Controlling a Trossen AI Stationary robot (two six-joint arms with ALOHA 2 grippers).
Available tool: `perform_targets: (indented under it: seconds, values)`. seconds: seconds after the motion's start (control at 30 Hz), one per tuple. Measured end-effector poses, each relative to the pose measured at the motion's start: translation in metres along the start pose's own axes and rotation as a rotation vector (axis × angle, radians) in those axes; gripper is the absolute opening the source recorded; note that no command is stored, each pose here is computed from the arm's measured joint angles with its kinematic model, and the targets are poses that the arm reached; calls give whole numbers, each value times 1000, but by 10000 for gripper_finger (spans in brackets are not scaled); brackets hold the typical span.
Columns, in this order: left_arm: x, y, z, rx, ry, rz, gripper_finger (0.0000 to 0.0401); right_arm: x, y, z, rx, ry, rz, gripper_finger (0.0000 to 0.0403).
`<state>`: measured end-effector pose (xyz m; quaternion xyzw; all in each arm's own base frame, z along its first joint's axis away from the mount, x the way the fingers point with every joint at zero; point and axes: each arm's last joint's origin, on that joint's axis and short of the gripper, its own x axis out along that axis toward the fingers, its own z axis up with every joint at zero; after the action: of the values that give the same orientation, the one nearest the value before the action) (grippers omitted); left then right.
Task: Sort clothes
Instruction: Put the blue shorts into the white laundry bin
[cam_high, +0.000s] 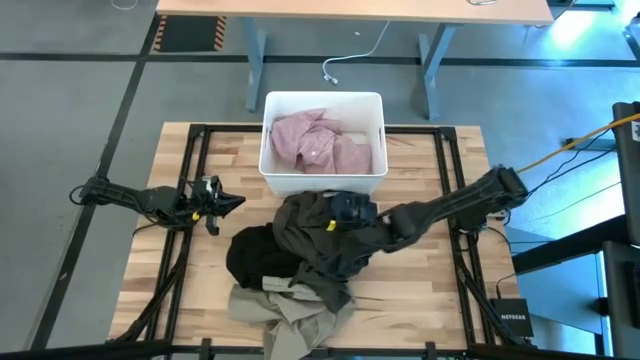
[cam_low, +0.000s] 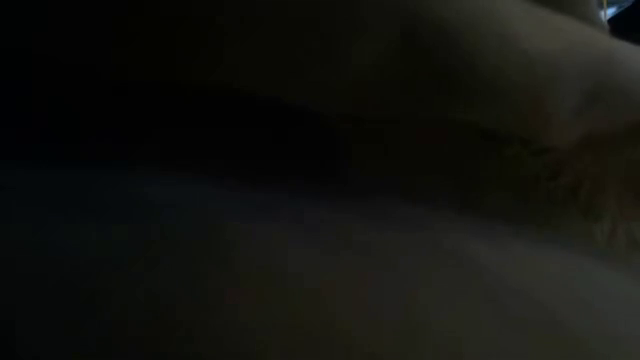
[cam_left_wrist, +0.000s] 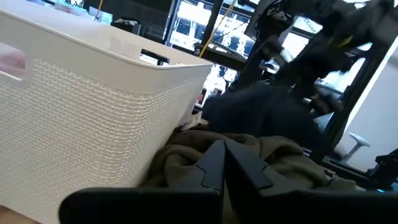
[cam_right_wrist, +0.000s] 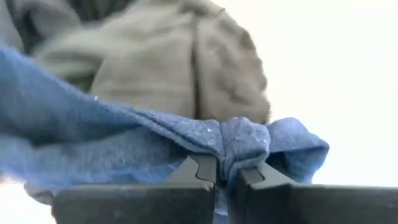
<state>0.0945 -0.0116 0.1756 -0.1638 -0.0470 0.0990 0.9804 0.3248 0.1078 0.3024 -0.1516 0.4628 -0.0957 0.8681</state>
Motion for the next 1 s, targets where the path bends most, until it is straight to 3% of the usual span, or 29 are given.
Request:
perform_targets:
  seconds: [0.37, 0.6, 0.8, 1.0]
  values:
    - [0, 0, 0, -1, 0, 3, 4, -93, -59, 31, 58, -336, -267, 11]
    - [0, 0, 0, -4, -1, 3, 4, -138, -121, 64, 97, -558, -437, 11]
    - [0, 0, 0, -4, -1, 3, 4, -147, -186, 70, 159, -661, -570, 11]
    - [0, 0, 0, -4, -1, 4, 4, -116, -232, 56, 225, -565, -530, 11]
